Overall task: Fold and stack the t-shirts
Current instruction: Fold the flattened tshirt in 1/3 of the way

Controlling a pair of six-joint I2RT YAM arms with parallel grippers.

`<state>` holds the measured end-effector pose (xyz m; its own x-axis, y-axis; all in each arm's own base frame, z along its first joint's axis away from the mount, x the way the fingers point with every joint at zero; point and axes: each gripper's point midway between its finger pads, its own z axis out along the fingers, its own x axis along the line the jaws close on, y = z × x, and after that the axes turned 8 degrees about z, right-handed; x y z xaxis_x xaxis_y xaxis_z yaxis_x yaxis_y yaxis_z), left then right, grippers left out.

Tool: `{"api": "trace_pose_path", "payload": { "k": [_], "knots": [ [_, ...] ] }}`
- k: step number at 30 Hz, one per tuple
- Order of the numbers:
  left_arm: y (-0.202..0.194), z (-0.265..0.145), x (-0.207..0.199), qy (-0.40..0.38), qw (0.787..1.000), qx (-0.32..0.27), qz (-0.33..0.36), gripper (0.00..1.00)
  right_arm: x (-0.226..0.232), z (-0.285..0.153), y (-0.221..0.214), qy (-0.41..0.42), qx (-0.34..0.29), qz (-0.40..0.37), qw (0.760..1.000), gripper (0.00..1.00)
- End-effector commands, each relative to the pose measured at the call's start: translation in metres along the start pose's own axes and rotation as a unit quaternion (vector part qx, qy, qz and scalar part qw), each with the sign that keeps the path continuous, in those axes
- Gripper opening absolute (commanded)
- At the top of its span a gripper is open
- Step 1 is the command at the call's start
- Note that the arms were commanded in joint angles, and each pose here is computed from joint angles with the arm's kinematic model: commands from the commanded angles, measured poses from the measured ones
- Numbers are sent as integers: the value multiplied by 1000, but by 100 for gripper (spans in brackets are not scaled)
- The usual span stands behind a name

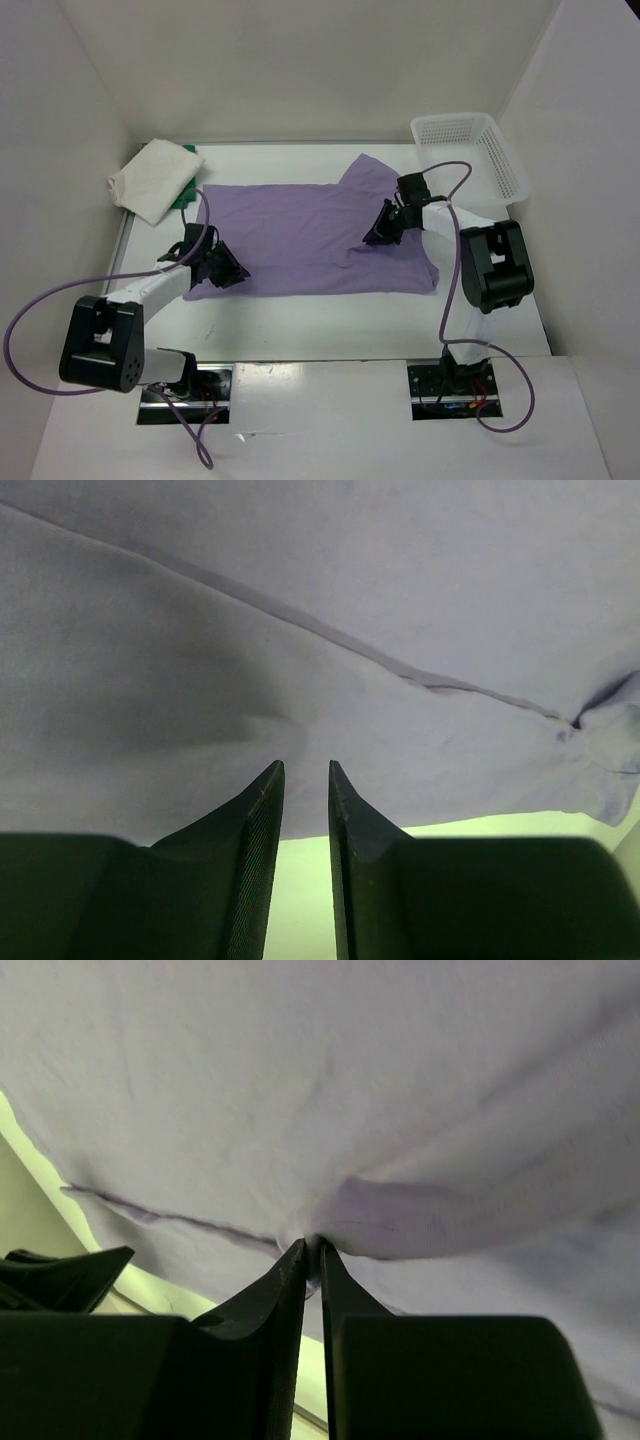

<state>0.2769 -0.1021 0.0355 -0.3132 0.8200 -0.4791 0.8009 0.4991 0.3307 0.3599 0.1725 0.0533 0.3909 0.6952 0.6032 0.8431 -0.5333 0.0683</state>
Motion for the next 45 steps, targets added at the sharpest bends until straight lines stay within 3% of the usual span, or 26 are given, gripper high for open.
{"api": "trace_pose_path", "payload": {
  "k": [1,4,6,7,11,14,16,17,20,25,33,38,40,45],
  "knots": [
    [5,-7,-6,-15,1000,-15,-2,32,24,11,6,19,9,-16,1000,15],
    [8,-11,-12,-23,1000,-18,0,32,53,20,26,40,1,-26,999,15],
    [11,-14,-14,-26,999,-22,1,32,69,22,29,59,5,-26,998,22],
    [13,-16,-17,-27,999,-23,2,32,82,19,37,71,-4,-33,997,32],
    [22,-21,-20,-25,999,-38,8,32,105,-4,43,85,-29,-61,994,42],
    [25,-24,-23,-28,999,-42,14,32,85,-10,38,59,-46,-66,995,42],
    [29,-25,-26,-31,998,-46,20,32,61,-14,26,33,-53,-63,996,30],
    [29,-25,-26,-31,998,-46,21,32,53,-14,20,27,-48,-66,996,13],
    [30,-23,-49,-47,996,-40,59,32,25,-11,-6,9,-23,-71,997,0],
    [5,1,-78,-49,990,20,132,32,11,-2,-61,-25,6,-104,994,0],
    [-27,21,-58,7,983,63,174,32,3,9,-86,-41,11,-108,993,3],
    [-45,32,-18,57,982,99,149,32,-20,20,-91,-75,14,-106,991,3],
    [-67,35,9,83,978,148,121,32,-30,22,-93,-87,17,-104,991,3],
    [-95,20,24,95,972,195,90,32,-52,22,-117,-111,41,-100,988,3]
  ]
}}
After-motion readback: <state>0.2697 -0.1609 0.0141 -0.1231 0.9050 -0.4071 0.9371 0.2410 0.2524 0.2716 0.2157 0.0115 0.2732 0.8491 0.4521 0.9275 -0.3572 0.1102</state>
